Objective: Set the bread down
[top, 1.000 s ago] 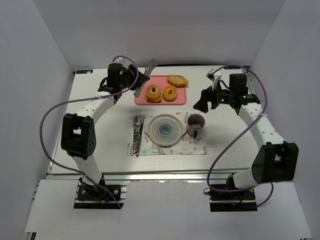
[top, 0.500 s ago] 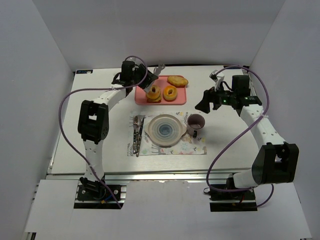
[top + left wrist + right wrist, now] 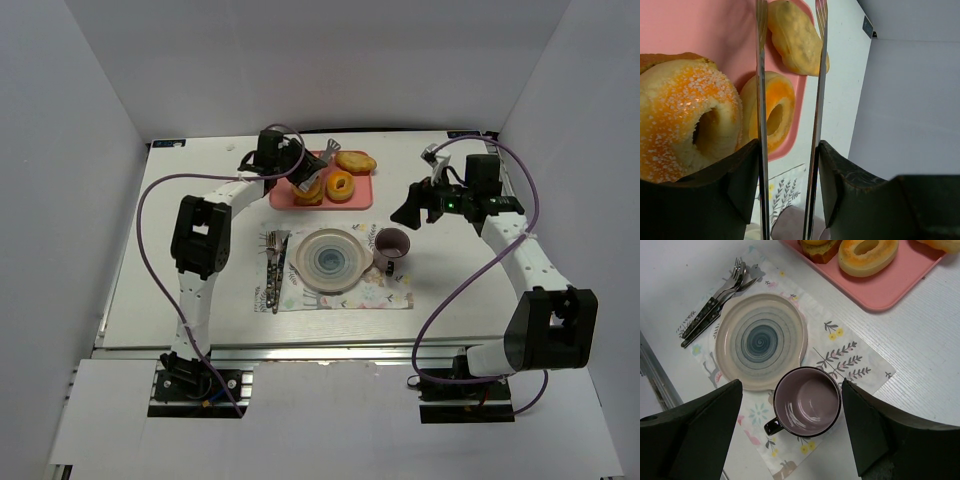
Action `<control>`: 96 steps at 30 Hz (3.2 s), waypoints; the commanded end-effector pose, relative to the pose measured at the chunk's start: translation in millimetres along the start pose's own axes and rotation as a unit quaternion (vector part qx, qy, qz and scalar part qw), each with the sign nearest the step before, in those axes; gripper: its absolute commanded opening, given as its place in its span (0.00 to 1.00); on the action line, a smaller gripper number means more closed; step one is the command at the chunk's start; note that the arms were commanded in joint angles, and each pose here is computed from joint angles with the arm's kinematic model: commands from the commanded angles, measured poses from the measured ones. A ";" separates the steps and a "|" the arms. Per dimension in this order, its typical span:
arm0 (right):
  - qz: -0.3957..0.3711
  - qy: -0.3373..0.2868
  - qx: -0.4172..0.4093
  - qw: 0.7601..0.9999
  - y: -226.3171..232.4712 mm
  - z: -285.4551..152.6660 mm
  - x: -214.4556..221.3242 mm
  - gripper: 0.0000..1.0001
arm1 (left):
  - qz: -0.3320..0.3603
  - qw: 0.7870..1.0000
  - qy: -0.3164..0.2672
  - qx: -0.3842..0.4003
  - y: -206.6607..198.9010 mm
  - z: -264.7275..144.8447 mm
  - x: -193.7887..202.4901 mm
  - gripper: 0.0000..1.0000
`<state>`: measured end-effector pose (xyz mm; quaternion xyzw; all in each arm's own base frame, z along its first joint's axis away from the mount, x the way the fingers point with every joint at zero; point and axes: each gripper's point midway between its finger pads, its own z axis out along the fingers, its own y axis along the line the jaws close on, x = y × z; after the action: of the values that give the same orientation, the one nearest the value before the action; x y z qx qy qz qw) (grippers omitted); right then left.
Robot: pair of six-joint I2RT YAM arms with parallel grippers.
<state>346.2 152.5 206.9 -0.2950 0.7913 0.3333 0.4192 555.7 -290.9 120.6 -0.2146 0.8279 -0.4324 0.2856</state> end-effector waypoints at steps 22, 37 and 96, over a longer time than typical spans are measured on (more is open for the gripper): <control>-0.002 -0.027 -0.013 1.000 6.2 -5.5 -7.3 0.87 | -0.018 1.000 0.002 -0.020 -22.9 4.4 1.1 0.59; 0.003 -0.030 -0.015 0.999 5.9 -6.5 -5.7 0.89 | -0.048 0.999 0.013 -0.002 -33.8 16.1 5.5 0.57; 0.010 -0.034 -0.015 0.999 6.1 -10.2 -3.8 0.89 | -0.113 0.981 0.024 0.157 -98.8 -10.6 7.2 0.04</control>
<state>341.3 148.3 203.3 -0.2732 0.7885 0.3568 0.4198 558.0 -336.1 100.2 -0.2978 0.7766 -0.5204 0.1934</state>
